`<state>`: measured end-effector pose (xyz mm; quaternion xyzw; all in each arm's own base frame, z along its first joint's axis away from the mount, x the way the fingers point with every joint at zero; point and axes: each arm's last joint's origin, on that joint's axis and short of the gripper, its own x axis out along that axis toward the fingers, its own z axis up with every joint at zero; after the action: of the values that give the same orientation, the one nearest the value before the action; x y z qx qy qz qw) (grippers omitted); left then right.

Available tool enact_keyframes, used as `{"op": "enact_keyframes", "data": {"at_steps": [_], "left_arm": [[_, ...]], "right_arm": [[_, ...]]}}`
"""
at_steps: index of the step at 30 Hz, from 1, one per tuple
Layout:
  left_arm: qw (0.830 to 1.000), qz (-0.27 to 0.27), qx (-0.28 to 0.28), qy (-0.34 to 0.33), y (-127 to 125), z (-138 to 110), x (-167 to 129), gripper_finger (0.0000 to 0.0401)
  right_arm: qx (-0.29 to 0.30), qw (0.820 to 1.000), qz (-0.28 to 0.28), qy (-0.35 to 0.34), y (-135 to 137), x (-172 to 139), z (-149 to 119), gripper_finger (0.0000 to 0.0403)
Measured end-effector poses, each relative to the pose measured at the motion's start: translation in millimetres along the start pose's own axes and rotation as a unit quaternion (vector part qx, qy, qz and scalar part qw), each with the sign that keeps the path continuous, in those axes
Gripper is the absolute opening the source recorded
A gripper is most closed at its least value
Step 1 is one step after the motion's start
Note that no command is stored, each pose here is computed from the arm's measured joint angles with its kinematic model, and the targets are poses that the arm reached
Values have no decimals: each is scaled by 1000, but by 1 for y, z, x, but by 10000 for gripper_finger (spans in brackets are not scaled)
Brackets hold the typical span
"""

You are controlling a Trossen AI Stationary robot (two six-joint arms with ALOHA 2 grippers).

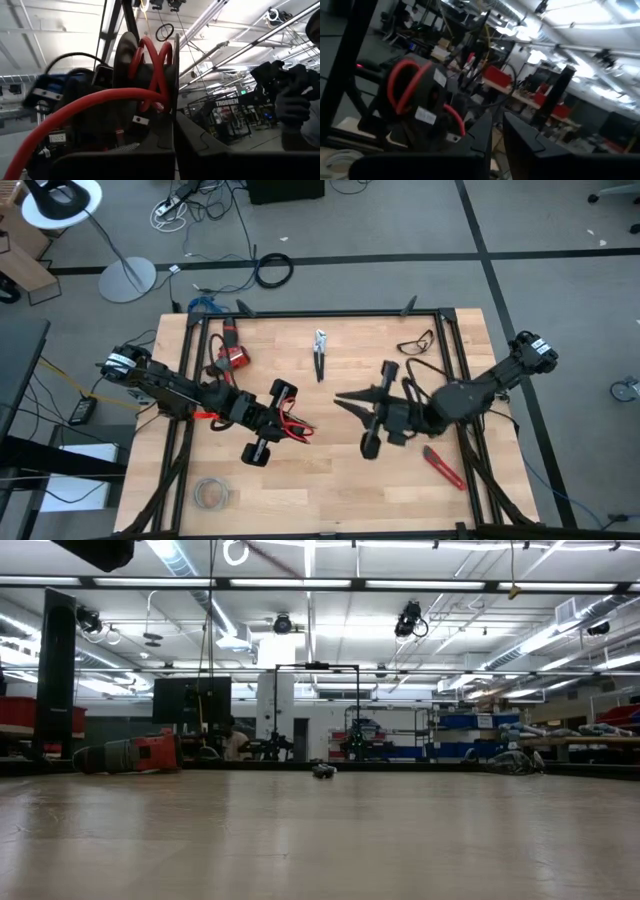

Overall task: Coil cords
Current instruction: Coil the red wire onto the black spool

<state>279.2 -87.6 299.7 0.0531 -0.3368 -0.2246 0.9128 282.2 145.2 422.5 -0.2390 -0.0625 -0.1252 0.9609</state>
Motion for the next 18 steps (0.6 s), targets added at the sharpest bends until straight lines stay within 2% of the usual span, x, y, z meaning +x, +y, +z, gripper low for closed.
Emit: {"op": "enact_keyframes", "data": {"at_steps": [5,8,11,14,18], "left_arm": [[999,3,-41,0,0,0,0,0],[994,13,-107,20,0,-4,0,0],[979,59,-183,65,1,-13,-1,0],[942,118,-274,152,0,-32,-5,0],[863,193,-361,297,-11,-60,-21,0]], "right_arm": [[30,998,48,23,-7,15,-19,43],[46,995,71,54,-6,17,-29,43],[44,993,80,79,-2,15,-33,43],[33,993,71,91,4,9,-31,43],[-2,994,50,99,11,0,-25,43]]}}
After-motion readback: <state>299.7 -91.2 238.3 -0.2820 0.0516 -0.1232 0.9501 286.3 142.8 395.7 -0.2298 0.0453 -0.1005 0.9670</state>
